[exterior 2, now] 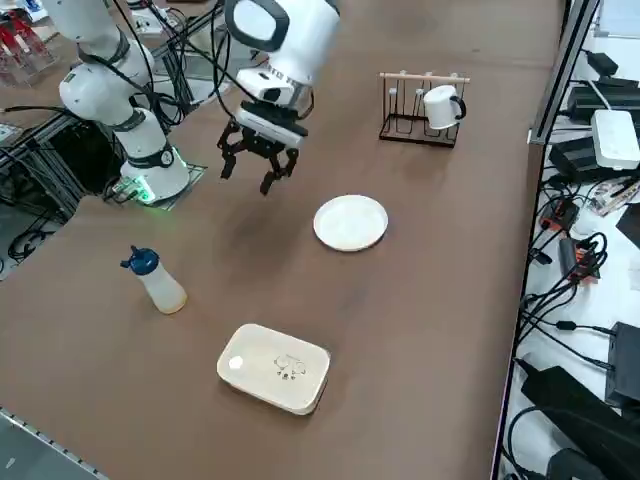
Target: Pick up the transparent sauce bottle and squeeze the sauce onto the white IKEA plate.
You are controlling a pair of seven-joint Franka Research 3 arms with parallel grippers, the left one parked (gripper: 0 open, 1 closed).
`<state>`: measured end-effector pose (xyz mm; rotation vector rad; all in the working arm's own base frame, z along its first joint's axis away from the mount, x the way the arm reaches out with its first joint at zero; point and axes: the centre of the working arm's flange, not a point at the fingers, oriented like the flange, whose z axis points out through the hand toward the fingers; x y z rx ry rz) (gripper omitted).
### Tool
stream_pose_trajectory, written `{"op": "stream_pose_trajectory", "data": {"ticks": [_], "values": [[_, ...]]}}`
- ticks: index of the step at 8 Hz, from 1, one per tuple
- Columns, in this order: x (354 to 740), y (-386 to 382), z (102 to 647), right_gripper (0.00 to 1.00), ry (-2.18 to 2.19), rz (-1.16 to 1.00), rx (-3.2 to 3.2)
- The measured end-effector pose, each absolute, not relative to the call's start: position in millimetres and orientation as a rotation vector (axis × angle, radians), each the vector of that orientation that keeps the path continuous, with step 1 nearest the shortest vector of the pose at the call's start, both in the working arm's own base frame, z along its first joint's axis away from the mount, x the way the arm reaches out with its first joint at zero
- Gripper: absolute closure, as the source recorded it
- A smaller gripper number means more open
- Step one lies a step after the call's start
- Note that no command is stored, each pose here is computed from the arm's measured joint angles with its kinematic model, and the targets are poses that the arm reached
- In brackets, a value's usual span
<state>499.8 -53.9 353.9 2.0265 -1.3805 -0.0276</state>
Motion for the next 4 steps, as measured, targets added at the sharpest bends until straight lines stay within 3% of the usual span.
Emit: {"op": "stream_pose_trajectory", "data": {"ticks": [4], "values": [[468, -66, 273, 0.0, -1.309, 0.345, 1.694]]}}
